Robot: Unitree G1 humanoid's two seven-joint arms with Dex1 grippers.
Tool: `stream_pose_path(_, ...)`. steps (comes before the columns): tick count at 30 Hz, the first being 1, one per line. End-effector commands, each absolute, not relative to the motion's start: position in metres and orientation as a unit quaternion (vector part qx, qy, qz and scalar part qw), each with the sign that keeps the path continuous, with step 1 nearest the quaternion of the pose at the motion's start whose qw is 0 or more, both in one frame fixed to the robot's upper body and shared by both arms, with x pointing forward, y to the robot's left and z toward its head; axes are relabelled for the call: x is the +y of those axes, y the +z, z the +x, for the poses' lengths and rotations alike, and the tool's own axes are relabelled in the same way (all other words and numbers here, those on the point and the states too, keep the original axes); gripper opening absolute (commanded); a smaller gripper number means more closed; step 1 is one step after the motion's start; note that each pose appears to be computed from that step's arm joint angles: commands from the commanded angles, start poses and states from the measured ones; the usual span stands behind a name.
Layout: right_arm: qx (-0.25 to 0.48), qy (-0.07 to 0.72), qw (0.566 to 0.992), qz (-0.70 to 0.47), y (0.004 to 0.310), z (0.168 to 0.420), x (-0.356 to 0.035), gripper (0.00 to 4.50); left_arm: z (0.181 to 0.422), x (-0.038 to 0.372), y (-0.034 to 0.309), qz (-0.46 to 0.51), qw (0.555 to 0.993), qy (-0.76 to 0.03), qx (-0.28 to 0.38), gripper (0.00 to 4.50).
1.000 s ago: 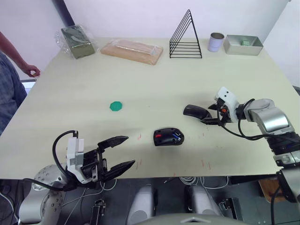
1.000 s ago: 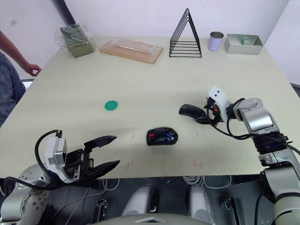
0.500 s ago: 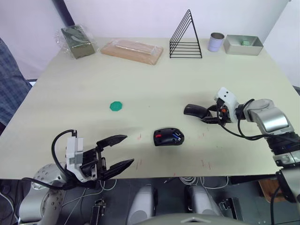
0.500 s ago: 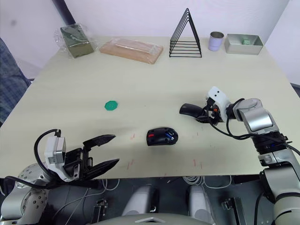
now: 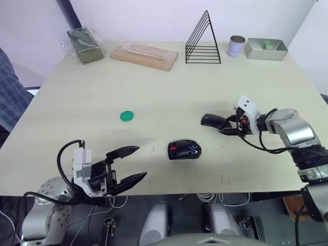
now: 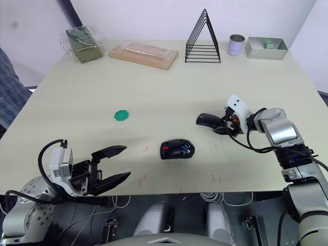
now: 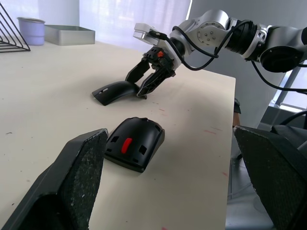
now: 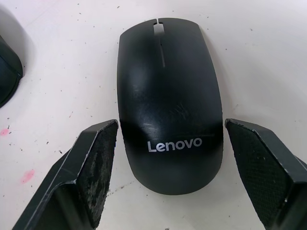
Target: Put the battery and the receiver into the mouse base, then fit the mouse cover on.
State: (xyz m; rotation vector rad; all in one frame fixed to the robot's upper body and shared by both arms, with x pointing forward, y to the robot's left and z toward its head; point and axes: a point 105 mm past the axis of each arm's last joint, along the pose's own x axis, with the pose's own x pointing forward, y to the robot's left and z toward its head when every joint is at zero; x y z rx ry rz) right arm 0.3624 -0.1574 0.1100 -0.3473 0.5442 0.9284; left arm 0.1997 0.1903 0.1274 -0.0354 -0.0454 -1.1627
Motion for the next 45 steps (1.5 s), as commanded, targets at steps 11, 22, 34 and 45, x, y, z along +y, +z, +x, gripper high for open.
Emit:
stream_pose_path(11,0.231,0.440,0.850,-0.173,0.122,0.364,-0.158,3.11,0.202,0.187,0.129,-0.006,0.833,-0.553,-0.028,4.50)
stream_pose_path(22,0.219,0.443,0.849,-0.187,0.129,0.363,-0.158,2.44,0.204,0.187,0.129,-0.007,0.833,-0.552,-0.028,4.50)
stream_pose_path(34,0.148,0.576,0.741,-0.310,0.190,0.306,-0.097,2.44,0.211,0.202,0.137,-0.004,0.842,-0.539,-0.033,4.50)
stream_pose_path(45,0.199,0.593,0.705,-0.334,0.178,0.299,-0.056,2.44,0.212,0.221,0.135,0.004,0.844,-0.536,-0.018,4.50)
